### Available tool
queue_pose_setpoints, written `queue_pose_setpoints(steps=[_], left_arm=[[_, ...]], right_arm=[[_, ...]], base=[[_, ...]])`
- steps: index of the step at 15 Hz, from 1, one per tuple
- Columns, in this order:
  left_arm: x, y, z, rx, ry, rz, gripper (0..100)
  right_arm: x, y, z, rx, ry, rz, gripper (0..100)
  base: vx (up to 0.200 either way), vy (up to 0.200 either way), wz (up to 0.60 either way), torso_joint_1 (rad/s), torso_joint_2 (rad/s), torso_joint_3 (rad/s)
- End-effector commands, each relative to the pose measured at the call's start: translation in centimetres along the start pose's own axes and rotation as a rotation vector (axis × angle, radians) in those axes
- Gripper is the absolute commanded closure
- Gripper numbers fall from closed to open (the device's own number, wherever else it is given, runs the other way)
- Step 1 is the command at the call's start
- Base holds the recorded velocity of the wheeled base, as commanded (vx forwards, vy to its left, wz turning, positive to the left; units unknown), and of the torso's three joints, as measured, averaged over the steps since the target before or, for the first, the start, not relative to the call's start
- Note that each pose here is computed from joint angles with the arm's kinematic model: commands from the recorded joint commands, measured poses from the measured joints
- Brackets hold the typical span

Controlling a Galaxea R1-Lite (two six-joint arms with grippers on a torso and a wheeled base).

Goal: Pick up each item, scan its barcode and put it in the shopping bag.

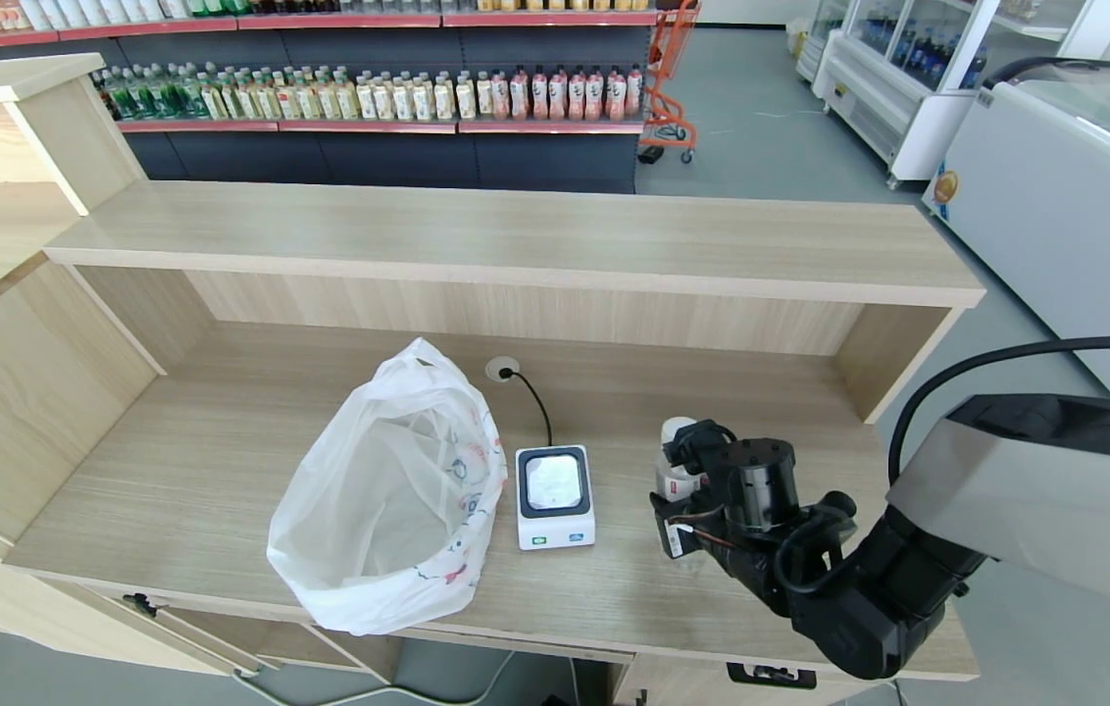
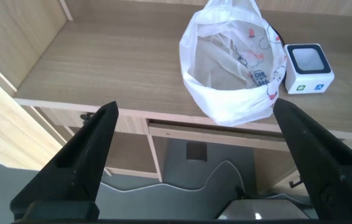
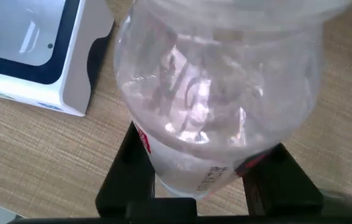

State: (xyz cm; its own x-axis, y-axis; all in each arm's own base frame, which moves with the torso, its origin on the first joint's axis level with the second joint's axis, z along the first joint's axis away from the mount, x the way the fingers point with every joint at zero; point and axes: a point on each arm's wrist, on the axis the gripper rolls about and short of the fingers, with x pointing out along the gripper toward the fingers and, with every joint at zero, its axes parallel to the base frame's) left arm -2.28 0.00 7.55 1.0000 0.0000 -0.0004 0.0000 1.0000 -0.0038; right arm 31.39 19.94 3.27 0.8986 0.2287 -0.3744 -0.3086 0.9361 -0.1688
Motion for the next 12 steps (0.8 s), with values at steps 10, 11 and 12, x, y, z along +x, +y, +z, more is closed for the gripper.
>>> queue_pose_setpoints(steps=[10, 11, 12], left_arm=[[0.0, 0.0, 0.0, -0.001, 0.000, 0.000, 0], [0.0, 0.0, 0.0, -0.001, 0.000, 0.000, 0], [0.0, 0.0, 0.0, -0.001, -0.002, 0.000, 0]], right_arm=[[-1.3, -1.4, 3.3, 0.087, -0.140, -0.013, 100], [-1.9, -1.5, 4.4, 0.126, -0.174, -0.009, 100], [-3.0, -1.9, 6.1, 0.179, -0.225, 0.008, 100]], base=[[0.000, 0.000, 0.00, 0.000, 0.00, 0.000], [0.000, 0.000, 0.00, 0.000, 0.00, 0.000], [0.000, 0.000, 0.00, 0.000, 0.00, 0.000]])
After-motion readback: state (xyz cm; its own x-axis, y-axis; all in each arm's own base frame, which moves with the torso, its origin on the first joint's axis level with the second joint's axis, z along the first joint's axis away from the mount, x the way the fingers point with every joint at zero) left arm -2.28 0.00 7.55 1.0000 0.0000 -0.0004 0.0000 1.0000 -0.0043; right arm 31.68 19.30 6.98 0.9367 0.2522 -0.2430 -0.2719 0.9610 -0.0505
